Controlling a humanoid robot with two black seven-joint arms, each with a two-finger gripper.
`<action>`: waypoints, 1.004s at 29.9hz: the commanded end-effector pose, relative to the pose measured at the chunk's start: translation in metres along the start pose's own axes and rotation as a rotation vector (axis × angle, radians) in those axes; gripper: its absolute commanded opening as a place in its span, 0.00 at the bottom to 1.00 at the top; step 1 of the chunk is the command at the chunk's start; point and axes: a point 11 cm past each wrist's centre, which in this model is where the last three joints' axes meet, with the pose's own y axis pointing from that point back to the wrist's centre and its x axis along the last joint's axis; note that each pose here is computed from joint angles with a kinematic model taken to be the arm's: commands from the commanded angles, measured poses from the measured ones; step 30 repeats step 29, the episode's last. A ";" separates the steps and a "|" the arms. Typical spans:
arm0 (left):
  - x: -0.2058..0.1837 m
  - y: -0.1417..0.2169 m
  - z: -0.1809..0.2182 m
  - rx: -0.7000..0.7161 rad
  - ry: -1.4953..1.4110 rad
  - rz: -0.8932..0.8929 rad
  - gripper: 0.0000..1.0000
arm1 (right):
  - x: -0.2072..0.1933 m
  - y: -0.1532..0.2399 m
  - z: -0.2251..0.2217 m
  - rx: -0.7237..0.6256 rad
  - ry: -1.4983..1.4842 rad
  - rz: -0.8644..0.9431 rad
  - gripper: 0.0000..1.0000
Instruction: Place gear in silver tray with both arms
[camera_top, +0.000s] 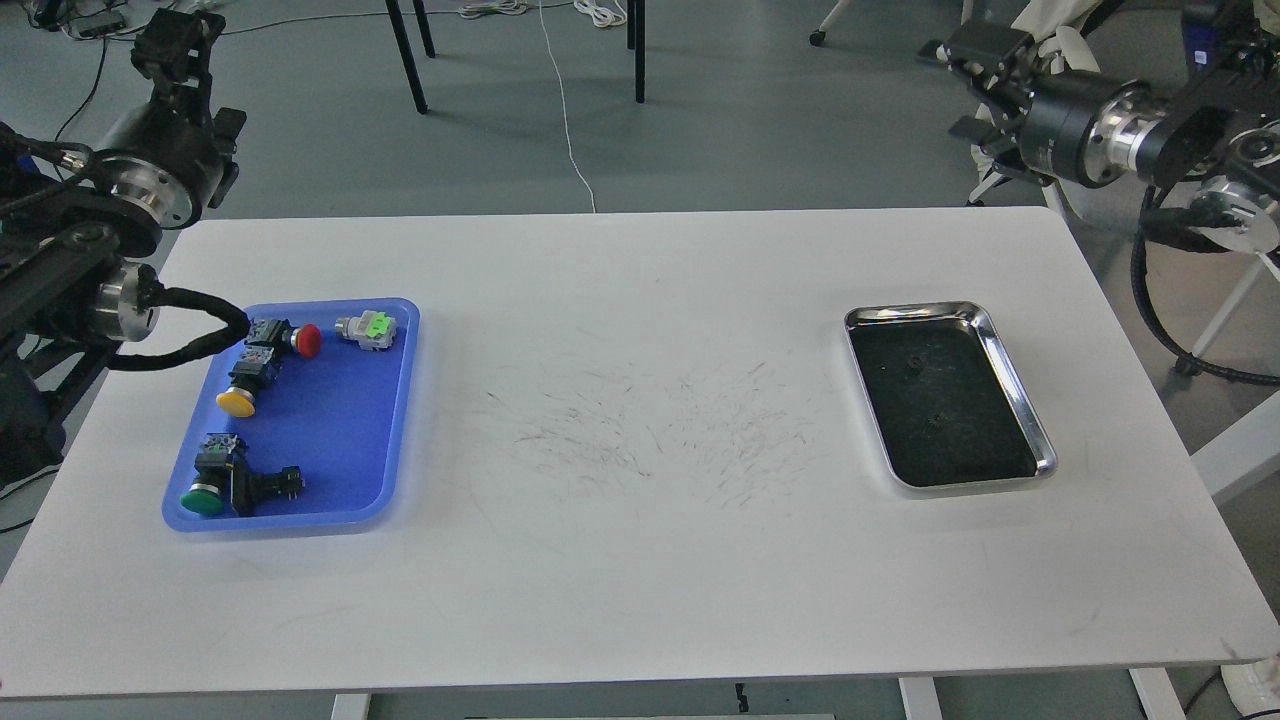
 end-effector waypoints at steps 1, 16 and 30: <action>-0.011 -0.003 0.000 0.001 0.038 -0.006 0.98 | 0.009 0.003 -0.009 0.143 -0.319 0.028 0.95; -0.052 -0.021 -0.054 0.090 0.391 0.003 0.98 | -0.014 0.042 0.138 0.317 -1.209 0.099 0.97; -0.052 -0.022 -0.053 0.024 0.534 -0.012 0.98 | -0.013 0.041 0.161 0.297 -1.244 0.169 0.99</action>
